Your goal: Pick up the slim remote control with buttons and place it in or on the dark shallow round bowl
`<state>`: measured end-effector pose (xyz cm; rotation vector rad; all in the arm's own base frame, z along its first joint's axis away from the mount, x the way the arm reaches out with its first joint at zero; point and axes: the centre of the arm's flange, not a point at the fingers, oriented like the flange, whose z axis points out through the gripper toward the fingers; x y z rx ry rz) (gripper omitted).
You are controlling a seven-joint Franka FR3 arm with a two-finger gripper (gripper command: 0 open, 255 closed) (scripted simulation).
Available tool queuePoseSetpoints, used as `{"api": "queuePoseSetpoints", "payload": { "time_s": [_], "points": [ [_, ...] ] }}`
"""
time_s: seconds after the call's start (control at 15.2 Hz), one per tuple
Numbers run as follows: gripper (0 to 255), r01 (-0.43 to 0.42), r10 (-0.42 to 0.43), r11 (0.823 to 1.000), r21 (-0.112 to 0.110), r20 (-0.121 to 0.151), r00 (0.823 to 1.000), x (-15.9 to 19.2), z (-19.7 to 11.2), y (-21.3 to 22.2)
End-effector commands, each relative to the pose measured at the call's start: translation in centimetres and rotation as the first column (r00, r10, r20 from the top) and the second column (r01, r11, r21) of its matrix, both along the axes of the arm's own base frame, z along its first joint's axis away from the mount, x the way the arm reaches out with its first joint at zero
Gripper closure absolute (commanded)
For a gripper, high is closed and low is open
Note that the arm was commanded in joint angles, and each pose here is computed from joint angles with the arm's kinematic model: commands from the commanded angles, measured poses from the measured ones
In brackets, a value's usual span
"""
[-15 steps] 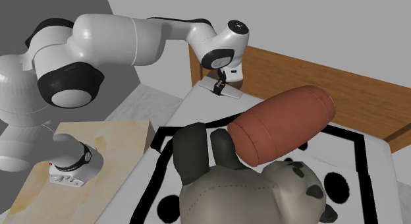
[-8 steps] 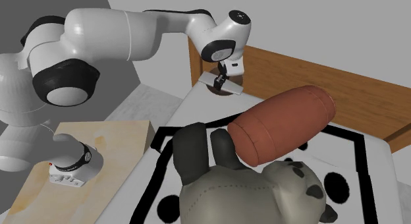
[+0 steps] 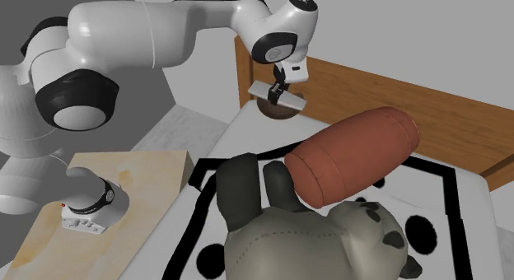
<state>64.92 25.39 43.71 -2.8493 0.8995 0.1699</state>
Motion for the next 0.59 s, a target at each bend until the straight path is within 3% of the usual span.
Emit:
{"api": "queuePoseSetpoints", "payload": {
  "time_s": [0.0,0.2,0.53],
  "points": [
    [255,0.0,0.0,1.0,0.0,0.0,1.0,-0.1,1.0,0.0],
    [255,0.0,0.0,1.0,0.0,0.0,1.0,-0.1,2.2,0.0],
    [255,0.0,0.0,1.0,0.0,0.0,1.0,2.4,2.7,5.8]
  ]
}}
